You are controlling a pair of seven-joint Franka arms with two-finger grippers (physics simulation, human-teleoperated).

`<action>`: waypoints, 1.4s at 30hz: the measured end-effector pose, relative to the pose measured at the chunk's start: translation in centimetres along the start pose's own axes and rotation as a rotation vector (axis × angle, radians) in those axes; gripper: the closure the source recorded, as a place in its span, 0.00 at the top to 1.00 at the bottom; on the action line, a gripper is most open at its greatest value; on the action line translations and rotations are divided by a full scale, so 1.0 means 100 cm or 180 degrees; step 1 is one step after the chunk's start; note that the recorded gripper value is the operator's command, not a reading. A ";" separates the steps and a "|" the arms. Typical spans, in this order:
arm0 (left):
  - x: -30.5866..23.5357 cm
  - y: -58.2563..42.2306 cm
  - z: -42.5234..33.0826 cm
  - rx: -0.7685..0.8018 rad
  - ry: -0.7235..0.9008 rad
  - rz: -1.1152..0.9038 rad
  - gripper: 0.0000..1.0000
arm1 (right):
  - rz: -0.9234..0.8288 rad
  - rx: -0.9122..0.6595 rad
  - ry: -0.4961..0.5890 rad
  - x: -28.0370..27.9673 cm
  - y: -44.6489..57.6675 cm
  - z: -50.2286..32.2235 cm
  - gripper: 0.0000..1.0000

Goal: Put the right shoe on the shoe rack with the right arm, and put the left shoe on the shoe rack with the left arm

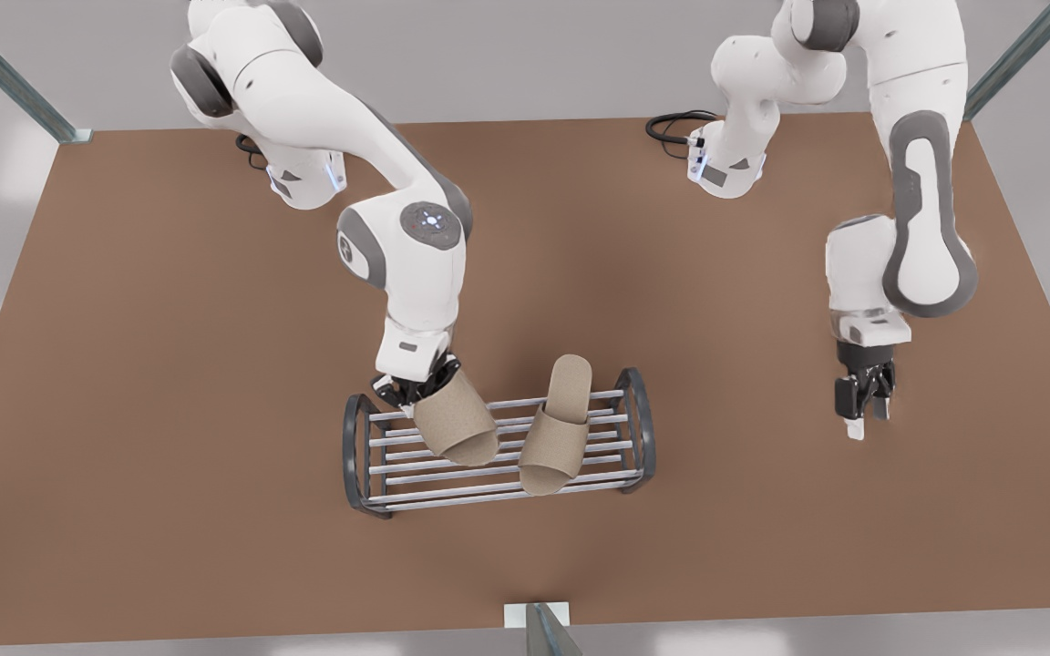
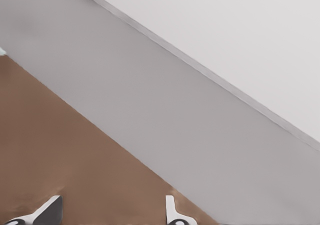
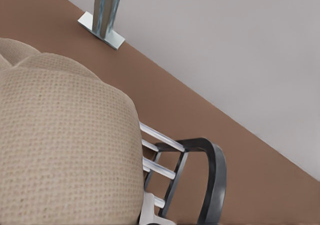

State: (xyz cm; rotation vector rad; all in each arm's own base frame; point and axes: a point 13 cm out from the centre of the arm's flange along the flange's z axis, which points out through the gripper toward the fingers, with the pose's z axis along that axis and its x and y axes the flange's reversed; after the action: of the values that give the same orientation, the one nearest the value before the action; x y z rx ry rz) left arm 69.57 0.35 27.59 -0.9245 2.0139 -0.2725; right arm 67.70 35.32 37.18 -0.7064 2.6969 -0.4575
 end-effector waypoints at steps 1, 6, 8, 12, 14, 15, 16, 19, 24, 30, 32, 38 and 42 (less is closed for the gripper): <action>0.009 -0.060 -0.009 0.0040 -0.0072 -0.0614 1.00 | 0.0146 0.0076 0.0030 -0.003 -0.007 0.008 0.21; -0.249 -0.103 -0.113 -0.1189 -0.0476 -0.3031 1.00 | 0.0680 0.0246 0.0066 -0.013 -0.011 0.031 0.21; -0.206 -0.084 -0.126 -0.1769 0.0150 -0.2779 1.00 | 0.0819 0.0311 0.0071 -0.014 -0.008 0.037 0.21; -0.125 -0.063 -0.146 -0.2379 0.1141 -0.1759 1.00 | 0.1018 0.0380 0.0063 -0.014 0.003 0.041 0.21; -0.102 -0.052 -0.154 -0.2507 0.1490 -0.1283 1.00 | 0.1074 0.0423 0.0083 -0.012 0.012 0.052 0.21; -0.095 -0.048 -0.158 -0.2536 0.1638 -0.1073 1.00 | 0.1097 0.0449 0.0099 -0.010 0.017 0.059 0.21; -0.089 -0.044 -0.162 -0.2549 0.1772 -0.0877 1.00 | 0.1107 0.0479 0.0107 -0.009 0.023 0.067 0.21; -0.078 -0.035 -0.171 -0.2535 0.2112 -0.0363 1.00 | 0.1130 0.0550 0.0093 -0.007 0.045 0.083 0.21; -0.069 -0.025 -0.179 -0.2420 0.2525 0.0303 1.00 | 0.1259 0.0597 0.0054 -0.007 0.057 0.101 0.37; -0.065 -0.019 -0.182 -0.2221 0.2832 0.0876 1.00 | 0.1414 0.0761 -0.0063 -0.010 0.049 0.106 1.00; -0.065 -0.019 -0.183 -0.2155 0.2903 0.1028 1.00 | 0.1470 0.0764 -0.0093 -0.012 0.047 0.106 1.00; -0.064 -0.018 -0.184 -0.1985 0.3067 0.1394 1.00 | 0.1632 0.0728 -0.0122 -0.014 0.035 0.108 1.00; -0.063 -0.018 -0.185 -0.1892 0.3146 0.1583 1.00 | 0.1738 0.0715 -0.0060 -0.006 0.001 0.103 1.00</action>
State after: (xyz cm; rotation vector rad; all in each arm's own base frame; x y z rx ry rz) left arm 57.96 0.72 43.39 -0.6164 3.2715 0.2235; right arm 72.03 33.36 27.98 0.0919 2.6115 -0.5848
